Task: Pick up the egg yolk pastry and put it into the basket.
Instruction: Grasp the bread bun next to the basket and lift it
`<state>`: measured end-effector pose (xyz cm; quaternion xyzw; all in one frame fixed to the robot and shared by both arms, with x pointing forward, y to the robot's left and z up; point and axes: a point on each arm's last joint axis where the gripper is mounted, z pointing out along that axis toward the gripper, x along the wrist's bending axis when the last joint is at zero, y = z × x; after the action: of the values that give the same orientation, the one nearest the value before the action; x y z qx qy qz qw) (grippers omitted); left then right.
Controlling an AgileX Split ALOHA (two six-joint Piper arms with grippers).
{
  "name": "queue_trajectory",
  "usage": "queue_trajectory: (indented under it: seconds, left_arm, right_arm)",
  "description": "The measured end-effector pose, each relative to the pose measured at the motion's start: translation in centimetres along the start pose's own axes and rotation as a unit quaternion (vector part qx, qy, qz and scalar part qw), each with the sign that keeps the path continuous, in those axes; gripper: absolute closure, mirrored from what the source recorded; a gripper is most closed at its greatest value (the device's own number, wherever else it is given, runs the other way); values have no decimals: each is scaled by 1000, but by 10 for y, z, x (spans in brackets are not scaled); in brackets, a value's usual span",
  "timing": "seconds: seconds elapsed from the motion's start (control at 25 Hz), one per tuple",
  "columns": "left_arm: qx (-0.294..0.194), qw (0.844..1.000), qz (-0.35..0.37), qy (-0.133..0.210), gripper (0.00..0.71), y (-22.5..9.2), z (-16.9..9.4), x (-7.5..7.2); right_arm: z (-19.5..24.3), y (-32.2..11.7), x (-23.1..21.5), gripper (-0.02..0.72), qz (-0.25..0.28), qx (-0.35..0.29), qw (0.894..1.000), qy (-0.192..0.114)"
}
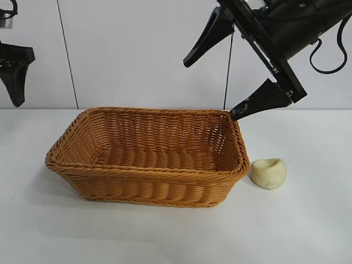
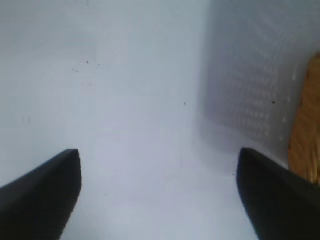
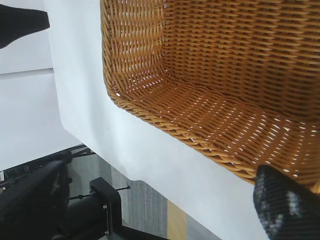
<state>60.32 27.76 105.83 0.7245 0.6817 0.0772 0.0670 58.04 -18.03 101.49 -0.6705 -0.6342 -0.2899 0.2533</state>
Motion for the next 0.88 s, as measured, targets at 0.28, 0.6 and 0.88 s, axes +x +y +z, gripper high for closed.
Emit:
queue_trajectory:
  seconds: [0.28, 0.6, 0.88]
  left_arm:
    - [-30, 1000, 7, 0, 84, -77, -50, 2]
    - [-89, 996, 1, 0, 84, -168, -85, 3]
    - [-147, 989, -4, -1, 84, -240, -84, 4]
  right_arm:
    - [0, 0, 0, 10, 0, 0, 1000, 0]
    - [0, 0, 0, 10, 0, 0, 1000, 0]
    - [0, 0, 0, 10, 0, 0, 1000, 0]
